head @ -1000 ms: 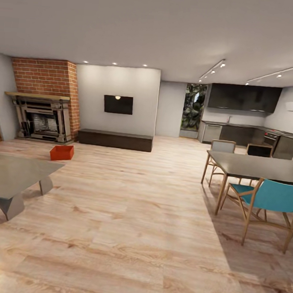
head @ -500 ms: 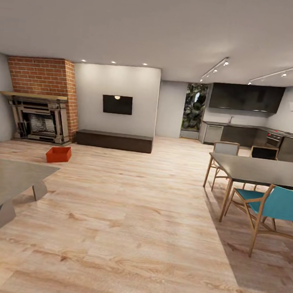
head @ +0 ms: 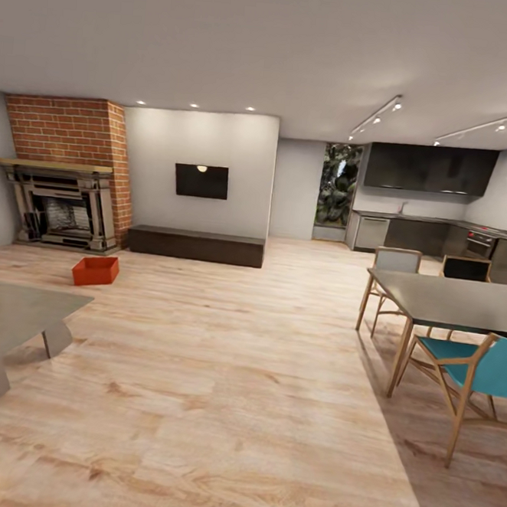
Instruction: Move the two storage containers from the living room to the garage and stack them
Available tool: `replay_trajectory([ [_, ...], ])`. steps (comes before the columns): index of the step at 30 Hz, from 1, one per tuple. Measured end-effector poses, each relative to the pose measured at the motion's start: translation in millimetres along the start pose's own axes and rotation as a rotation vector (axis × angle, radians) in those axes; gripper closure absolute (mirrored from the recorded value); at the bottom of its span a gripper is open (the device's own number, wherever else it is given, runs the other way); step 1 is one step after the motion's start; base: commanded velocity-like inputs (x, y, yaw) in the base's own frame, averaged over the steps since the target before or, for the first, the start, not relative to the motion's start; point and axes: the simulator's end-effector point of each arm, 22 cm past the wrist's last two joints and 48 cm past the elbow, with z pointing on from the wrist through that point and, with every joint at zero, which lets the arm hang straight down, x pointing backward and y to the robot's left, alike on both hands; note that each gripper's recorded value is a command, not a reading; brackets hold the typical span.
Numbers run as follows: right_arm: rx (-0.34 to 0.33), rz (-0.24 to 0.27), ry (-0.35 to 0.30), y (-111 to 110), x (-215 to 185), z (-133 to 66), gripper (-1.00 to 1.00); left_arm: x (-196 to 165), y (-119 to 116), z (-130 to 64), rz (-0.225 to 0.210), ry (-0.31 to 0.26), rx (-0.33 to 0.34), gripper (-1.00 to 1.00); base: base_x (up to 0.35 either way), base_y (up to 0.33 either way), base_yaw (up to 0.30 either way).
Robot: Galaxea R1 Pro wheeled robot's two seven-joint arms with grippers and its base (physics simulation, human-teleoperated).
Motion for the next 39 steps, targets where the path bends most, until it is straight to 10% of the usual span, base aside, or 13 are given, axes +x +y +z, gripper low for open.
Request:
replay_trajectory([
  [39,0.0,0.0,-0.006,0.1,-1.2,0.0,-1.0,-0.1,-0.5,0.0,0.0,0.0,0.001,-1.0,0.322,0.0,0.0],
])
